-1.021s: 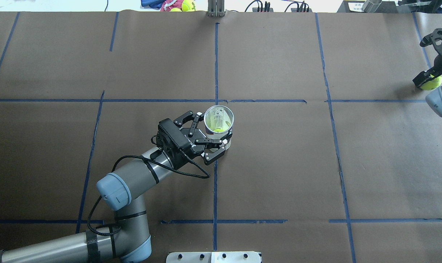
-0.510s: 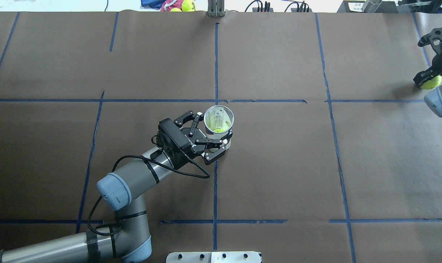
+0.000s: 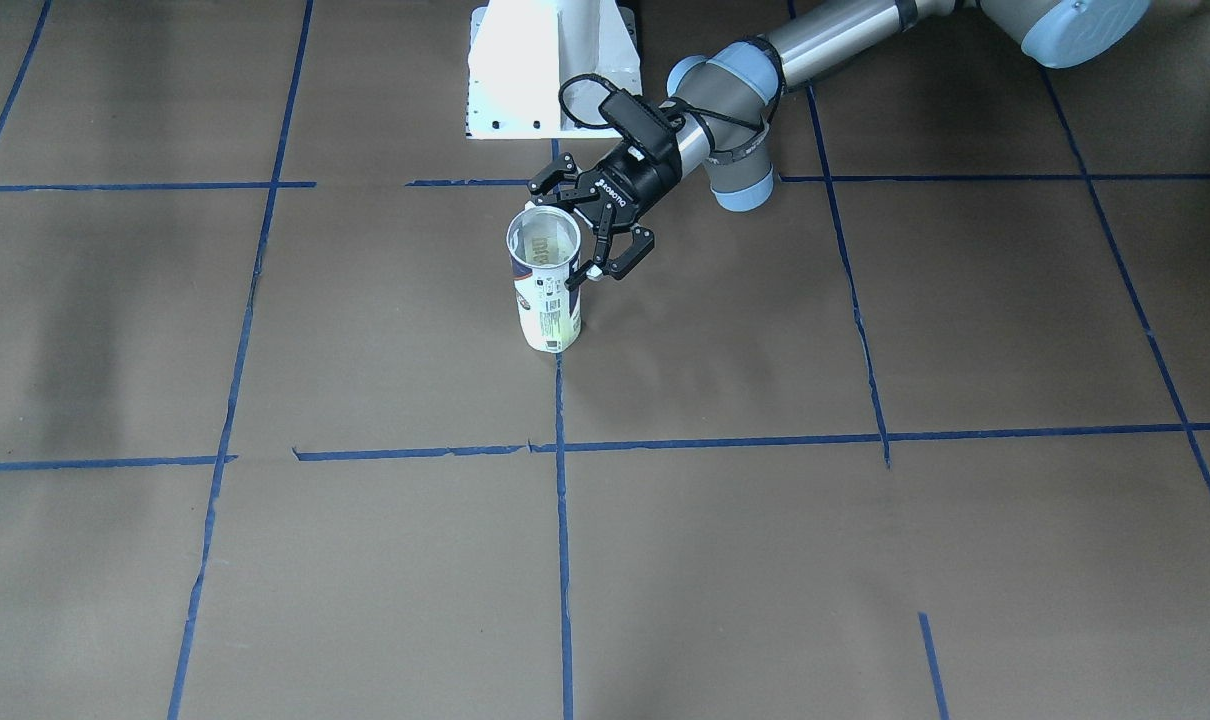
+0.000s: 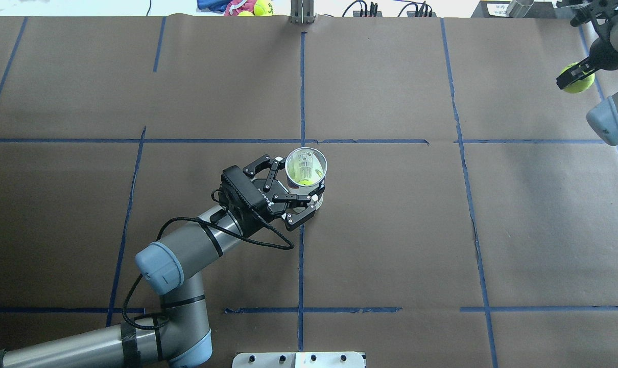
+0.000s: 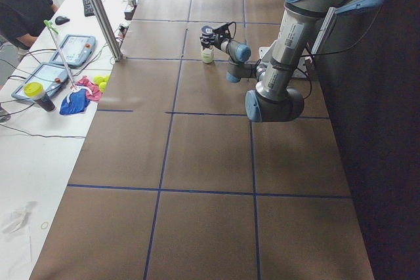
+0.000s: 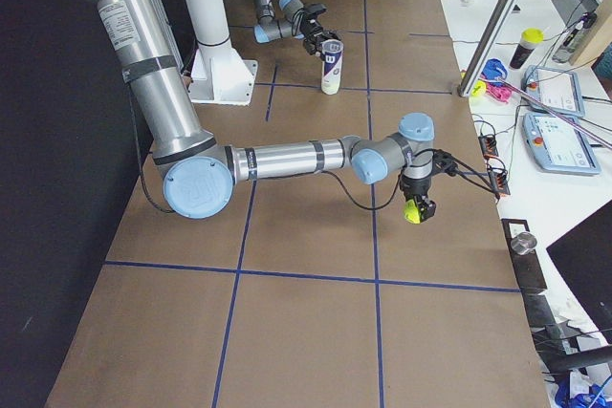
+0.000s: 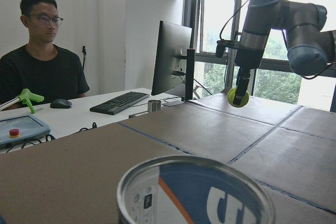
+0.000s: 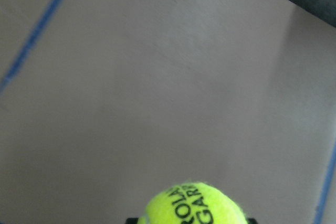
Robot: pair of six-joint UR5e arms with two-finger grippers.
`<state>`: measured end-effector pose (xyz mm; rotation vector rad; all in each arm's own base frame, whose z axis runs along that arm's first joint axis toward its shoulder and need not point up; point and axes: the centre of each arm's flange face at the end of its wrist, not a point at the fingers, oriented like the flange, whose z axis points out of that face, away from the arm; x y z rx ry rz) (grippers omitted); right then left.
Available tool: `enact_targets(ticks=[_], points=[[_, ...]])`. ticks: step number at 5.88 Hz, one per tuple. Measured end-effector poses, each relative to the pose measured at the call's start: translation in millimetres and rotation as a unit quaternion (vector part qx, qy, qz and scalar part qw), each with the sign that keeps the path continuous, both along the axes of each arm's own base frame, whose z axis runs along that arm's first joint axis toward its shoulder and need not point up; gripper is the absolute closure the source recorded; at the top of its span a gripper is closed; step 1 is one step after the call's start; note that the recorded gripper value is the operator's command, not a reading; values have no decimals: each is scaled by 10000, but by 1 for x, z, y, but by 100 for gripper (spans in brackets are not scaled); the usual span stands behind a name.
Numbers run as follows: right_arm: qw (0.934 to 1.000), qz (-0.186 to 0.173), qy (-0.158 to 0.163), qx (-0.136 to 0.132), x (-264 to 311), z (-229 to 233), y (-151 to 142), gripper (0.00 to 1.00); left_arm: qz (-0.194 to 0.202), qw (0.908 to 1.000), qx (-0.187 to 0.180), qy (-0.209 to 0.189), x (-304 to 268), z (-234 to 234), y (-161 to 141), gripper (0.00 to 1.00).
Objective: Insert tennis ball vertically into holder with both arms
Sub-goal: 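Carry the ball over the can held by the left gripper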
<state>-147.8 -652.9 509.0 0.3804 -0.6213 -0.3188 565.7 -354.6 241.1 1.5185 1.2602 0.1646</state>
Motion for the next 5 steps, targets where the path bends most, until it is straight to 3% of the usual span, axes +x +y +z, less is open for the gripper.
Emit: enact_targets(ticks=[1,3,5], points=[[9970,40,-759,-118,-15,-75,16,97,-1,10000,0,-7,0,0,0,10],[9757,-164,-2085,-657,-52,-194,57,97,-3,10000,-1,-24,0,2,0,10],[9505,-292,-2788,-1339,-121,-293,117,96,-3,10000,-1,-24,0,3,0,10]])
